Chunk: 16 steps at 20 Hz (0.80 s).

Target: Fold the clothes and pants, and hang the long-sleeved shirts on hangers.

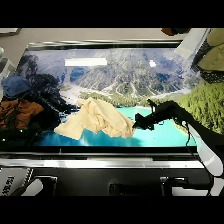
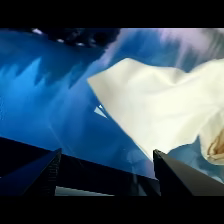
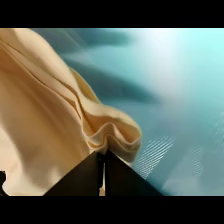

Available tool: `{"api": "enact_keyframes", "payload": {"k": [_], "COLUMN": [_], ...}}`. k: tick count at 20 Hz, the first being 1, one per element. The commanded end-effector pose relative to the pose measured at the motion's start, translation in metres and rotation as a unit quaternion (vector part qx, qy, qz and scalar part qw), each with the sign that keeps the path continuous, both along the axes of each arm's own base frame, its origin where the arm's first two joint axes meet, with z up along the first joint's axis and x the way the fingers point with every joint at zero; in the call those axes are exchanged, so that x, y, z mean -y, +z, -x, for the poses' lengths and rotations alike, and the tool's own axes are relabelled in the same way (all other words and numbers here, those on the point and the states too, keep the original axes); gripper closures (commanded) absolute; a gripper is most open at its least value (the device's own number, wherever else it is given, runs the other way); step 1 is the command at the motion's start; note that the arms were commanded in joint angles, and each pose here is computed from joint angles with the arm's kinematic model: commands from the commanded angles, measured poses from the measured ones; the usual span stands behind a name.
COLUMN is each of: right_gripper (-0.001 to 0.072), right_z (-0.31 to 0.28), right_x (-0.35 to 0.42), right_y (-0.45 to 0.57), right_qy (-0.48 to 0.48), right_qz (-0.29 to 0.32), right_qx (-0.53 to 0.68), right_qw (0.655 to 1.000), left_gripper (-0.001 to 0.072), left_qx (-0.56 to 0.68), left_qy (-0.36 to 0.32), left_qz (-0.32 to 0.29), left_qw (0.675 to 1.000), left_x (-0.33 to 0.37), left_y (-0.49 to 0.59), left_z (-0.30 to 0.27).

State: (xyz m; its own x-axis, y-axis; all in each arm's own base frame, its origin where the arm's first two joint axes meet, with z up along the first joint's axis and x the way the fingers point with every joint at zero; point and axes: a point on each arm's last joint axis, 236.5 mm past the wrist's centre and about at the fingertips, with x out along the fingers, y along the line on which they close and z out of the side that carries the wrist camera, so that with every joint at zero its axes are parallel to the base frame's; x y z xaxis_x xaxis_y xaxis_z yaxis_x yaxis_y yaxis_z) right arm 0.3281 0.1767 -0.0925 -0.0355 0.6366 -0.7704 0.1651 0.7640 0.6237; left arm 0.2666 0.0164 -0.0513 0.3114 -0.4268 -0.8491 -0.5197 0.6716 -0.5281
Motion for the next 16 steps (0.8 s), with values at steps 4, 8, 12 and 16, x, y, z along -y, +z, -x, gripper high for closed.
{"api": "enact_keyframes", "payload": {"k": [4,8,12,16], "right_gripper": [0.0685,0.0686,0.0686,0.0686], "right_z": [-0.001,0.000,0.003,0.001], "right_x": [0.007,0.006,0.005,0.005], "right_y": [0.027,0.040,0.050,0.062], "right_qy": [0.003,0.007,0.012,0.011], "right_qz": [0.018,0.014,0.011,0.010], "right_qx": [0.033,0.045,0.052,0.071], "right_qw": [0.999,0.999,0.999,0.997], "left_gripper": [0.0049,0.0110,0.0110,0.0642], "left_qx": [0.003,0.030,0.038,0.038], "left_qy": [-0.003,0.011,0.008,0.003], "left_qz": [0.007,0.018,0.008,0.017], "left_qw": [1.000,0.999,0.999,0.999], "left_x": [0.015,0.026,0.041,0.057], "left_y": [-0.036,-0.042,-0.054,-0.059], "left_z": [-0.007,-0.032,-0.047,-0.053]}}
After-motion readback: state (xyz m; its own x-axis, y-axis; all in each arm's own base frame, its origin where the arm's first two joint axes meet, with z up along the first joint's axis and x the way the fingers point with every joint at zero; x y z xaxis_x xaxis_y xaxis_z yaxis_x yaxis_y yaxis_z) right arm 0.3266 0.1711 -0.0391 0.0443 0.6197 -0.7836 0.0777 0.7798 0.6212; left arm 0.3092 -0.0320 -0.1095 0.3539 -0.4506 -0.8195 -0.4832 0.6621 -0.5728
